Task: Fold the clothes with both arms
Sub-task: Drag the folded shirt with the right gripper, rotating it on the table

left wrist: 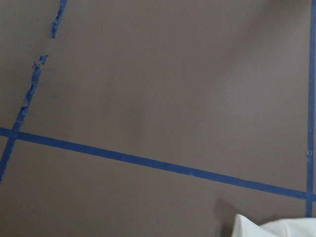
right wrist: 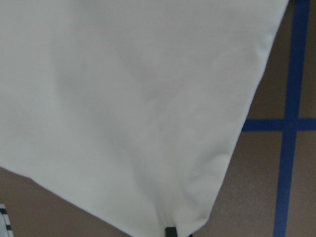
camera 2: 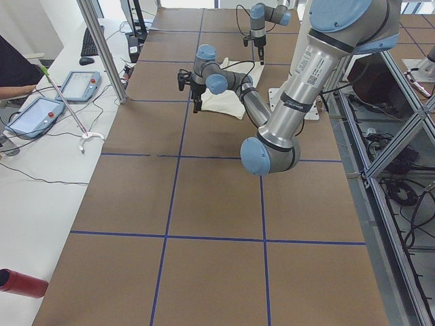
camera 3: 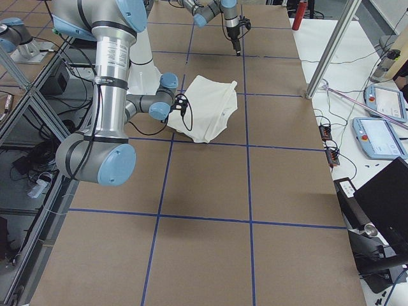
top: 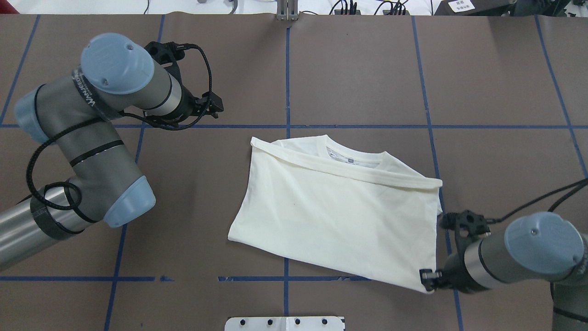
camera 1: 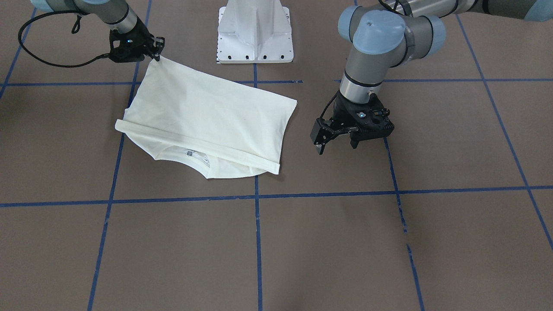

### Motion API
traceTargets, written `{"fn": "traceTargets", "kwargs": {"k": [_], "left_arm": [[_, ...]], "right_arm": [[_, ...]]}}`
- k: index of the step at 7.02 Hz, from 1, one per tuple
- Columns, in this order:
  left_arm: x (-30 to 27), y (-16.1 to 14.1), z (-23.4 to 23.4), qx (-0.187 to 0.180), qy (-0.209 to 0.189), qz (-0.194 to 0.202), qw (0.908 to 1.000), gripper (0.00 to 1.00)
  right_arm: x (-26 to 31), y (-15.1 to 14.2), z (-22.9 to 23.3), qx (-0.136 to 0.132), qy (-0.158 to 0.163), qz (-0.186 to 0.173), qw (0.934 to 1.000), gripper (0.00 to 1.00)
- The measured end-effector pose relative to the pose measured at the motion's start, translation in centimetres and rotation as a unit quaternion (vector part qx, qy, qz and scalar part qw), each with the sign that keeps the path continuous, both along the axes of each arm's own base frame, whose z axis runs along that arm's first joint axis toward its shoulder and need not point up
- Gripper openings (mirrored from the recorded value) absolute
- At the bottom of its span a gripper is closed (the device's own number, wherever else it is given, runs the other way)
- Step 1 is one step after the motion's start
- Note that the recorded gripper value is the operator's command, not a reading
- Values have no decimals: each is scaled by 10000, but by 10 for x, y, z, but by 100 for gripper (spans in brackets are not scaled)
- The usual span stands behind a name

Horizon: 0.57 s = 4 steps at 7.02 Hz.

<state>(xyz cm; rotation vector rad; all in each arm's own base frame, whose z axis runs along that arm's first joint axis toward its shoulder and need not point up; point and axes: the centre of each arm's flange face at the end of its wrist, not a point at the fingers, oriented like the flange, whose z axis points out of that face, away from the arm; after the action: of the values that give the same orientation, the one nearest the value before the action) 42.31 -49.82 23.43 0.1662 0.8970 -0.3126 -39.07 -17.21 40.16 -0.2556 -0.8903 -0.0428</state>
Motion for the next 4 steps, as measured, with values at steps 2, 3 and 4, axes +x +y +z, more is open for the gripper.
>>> {"fn": "traceTargets", "kwargs": {"k": [2,3,4], "left_arm": [[9,11,-4,20,41,104,9999,100],[20,23,-3,8,48,226,9997,100],[35,40,1,-111,67,331,9994,97]], "right_arm": [[-3,17,-13,-2,-73,164,9998,100],[3,1,-25,96,-212,474,9986,100],[14,-26,-38,175,-390,859,9954,100]]}}
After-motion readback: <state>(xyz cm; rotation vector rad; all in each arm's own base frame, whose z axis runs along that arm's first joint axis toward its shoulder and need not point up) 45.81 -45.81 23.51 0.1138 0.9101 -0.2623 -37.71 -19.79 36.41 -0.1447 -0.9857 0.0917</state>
